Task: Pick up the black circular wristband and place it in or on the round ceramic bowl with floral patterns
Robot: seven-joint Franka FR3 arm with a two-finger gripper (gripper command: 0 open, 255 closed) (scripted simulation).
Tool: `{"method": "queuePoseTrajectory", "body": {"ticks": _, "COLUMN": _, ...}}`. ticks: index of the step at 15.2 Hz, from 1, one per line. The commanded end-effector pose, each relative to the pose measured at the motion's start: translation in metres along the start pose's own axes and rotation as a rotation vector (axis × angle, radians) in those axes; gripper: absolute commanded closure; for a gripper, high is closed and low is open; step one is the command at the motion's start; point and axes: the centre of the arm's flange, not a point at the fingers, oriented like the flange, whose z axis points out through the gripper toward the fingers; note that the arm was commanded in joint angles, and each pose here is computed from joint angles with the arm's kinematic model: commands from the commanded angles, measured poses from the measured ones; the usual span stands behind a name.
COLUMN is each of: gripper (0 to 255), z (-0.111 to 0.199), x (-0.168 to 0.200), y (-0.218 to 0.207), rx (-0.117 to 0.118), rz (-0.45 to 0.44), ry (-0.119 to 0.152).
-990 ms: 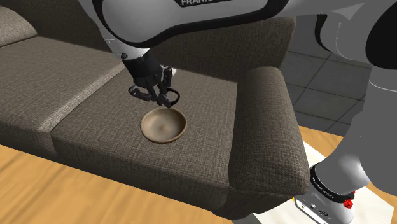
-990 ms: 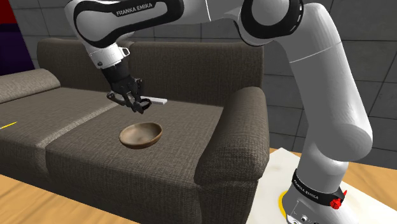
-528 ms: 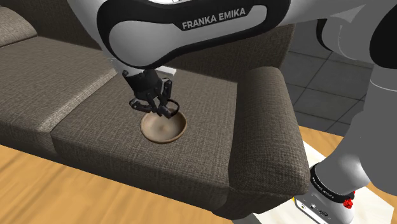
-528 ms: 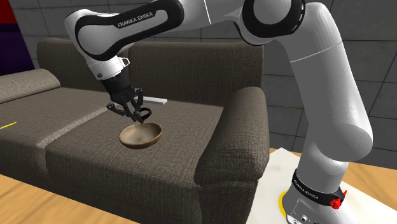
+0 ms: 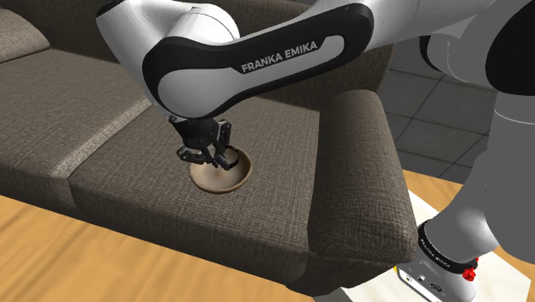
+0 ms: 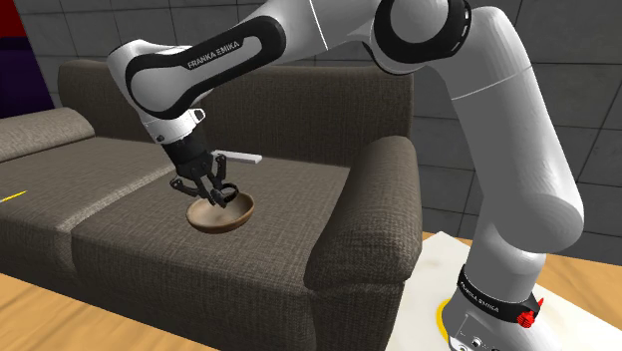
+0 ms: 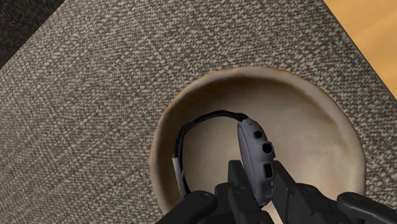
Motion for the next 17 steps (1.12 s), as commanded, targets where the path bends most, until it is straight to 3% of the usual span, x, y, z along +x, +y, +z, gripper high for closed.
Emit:
{"method": "queuePoseTrajectory", "body": {"ticks": 1, "gripper": 255, "z": 0.002, "x": 0.000, "y": -0.001, "rx": 0.000, "rz": 0.000, "ry": 0.001}}
{"method": "queuePoseTrajectory", "body": {"ticks": 7, "gripper": 255, "z": 0.002, "x": 0.000, "y": -0.001, "rx": 0.000, "rz": 0.000, "ry": 0.000}}
{"method": "queuePoseTrajectory", "body": {"ticks": 8, "gripper": 0, "z": 0.002, "x": 0.000, "y": -0.001, "rx": 0.000, "rz": 0.000, "ry": 0.000}}
{"method": "queuePoseTrajectory", "body": {"ticks": 13, "gripper": 0, "z": 0.002, "x": 0.000, "y": -0.001, "rx": 0.000, "rz": 0.000, "ry": 0.000}}
{"method": "queuePoseTrajectory", "body": {"ticks": 17, "gripper": 0, "z": -0.048, "x": 0.000, "y": -0.001, "rx": 0.000, "rz": 0.000, "ry": 0.001}}
